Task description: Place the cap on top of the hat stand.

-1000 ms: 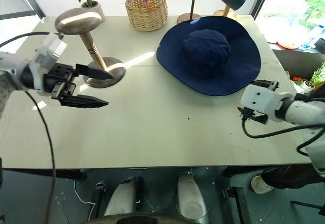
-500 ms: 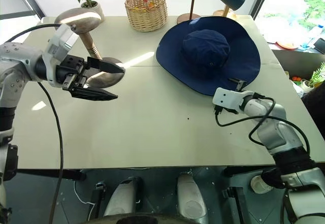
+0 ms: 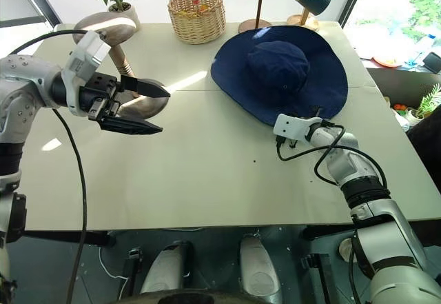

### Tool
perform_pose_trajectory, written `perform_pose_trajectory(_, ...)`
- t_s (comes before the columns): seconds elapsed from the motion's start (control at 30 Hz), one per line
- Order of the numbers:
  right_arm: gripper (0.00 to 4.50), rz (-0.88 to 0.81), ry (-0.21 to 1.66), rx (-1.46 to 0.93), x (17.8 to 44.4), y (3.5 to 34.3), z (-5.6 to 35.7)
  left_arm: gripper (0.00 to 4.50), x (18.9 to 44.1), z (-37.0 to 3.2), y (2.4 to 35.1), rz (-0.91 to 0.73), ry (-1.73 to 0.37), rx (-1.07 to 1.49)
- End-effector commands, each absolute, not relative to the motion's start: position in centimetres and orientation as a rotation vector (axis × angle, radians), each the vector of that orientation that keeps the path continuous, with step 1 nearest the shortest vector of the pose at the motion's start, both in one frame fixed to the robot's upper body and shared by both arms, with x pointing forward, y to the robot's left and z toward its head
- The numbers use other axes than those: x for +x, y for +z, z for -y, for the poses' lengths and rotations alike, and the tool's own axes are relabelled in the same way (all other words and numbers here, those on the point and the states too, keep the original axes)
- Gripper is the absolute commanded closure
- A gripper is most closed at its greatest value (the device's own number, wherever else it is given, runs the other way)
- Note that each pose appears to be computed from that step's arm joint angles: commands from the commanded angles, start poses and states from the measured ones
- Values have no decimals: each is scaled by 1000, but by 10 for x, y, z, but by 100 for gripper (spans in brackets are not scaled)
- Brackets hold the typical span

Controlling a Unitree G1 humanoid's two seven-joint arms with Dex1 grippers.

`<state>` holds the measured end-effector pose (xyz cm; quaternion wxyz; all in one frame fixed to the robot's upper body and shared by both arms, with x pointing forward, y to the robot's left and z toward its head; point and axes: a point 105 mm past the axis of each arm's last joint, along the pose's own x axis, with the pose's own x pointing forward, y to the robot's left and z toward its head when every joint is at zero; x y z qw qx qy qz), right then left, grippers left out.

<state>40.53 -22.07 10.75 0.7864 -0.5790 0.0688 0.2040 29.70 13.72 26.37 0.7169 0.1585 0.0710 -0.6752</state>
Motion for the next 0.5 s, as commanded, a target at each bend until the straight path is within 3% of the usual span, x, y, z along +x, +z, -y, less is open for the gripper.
perform_pose_trajectory(0.03, 444, -131, 466, -1171, 402, 114, 212, 0, 292, -141, 277, -102, -1469, 366)
perform_pose_trajectory(0.2, 444, -101, 549, -888, 387, 141, 191, 0, 289, -148, 284, -66, -1419, 344)
perform_pose_trajectory(0.37, 444, 16, 620, -588, 372, 215, 166, 0, 281, -162, 302, -4, -1331, 310)
perform_pose_trajectory(0.5, 444, 104, 661, -500, 367, 274, 151, 0, 271, -178, 318, 55, -1231, 255)
